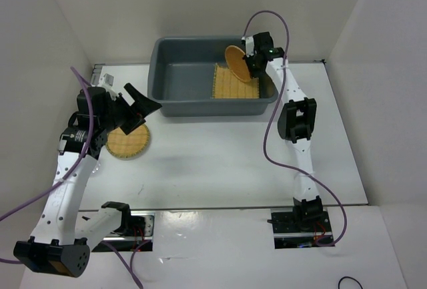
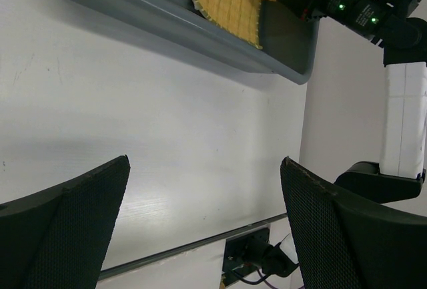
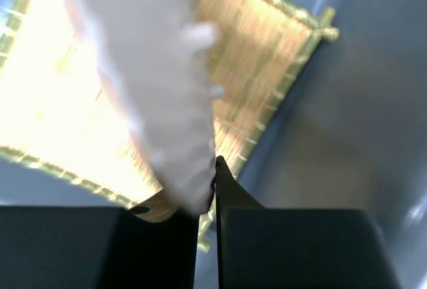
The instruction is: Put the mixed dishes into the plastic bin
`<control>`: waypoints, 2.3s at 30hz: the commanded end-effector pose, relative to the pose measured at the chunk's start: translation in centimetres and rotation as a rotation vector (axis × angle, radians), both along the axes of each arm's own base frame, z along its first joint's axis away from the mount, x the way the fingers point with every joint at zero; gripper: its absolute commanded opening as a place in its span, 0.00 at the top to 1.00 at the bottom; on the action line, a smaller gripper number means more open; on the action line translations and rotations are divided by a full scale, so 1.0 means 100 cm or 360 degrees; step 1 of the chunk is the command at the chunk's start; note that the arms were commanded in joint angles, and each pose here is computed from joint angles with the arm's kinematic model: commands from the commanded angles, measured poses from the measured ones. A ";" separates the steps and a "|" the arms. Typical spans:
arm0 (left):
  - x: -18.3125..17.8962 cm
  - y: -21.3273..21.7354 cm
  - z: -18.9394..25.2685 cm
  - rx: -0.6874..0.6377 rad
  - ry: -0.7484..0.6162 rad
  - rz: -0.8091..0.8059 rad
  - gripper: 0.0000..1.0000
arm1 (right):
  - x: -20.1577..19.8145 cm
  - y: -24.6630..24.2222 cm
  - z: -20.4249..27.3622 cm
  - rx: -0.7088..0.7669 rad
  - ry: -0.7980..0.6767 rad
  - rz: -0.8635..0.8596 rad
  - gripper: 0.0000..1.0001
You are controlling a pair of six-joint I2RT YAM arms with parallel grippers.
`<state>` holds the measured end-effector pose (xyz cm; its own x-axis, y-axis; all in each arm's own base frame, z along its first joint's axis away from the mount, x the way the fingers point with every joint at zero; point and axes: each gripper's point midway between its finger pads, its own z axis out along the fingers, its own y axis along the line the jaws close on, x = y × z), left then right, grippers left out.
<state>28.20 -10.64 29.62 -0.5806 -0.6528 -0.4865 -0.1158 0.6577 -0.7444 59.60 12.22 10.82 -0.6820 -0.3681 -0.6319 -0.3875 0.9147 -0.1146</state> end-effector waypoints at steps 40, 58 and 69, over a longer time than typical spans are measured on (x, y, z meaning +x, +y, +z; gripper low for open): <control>-0.016 0.005 0.013 -0.0086 -0.0051 0.0075 0.00 | -0.045 0.021 0.022 0.1084 0.0527 -0.0004 0.26; -0.015 0.033 -0.100 0.0000 0.0581 0.0459 0.00 | -0.077 -0.020 0.206 0.0961 -0.0061 0.0122 0.21; -0.023 0.110 -0.154 0.0139 0.0729 0.1367 0.00 | -0.129 -0.027 0.242 0.0923 -0.0077 0.0195 0.18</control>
<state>25.85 -3.42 13.70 -0.2713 -0.9156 -0.2967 -0.7712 0.3912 -0.5021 48.46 9.14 34.41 -0.6175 -0.0029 -0.7865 -0.4783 0.7953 0.3726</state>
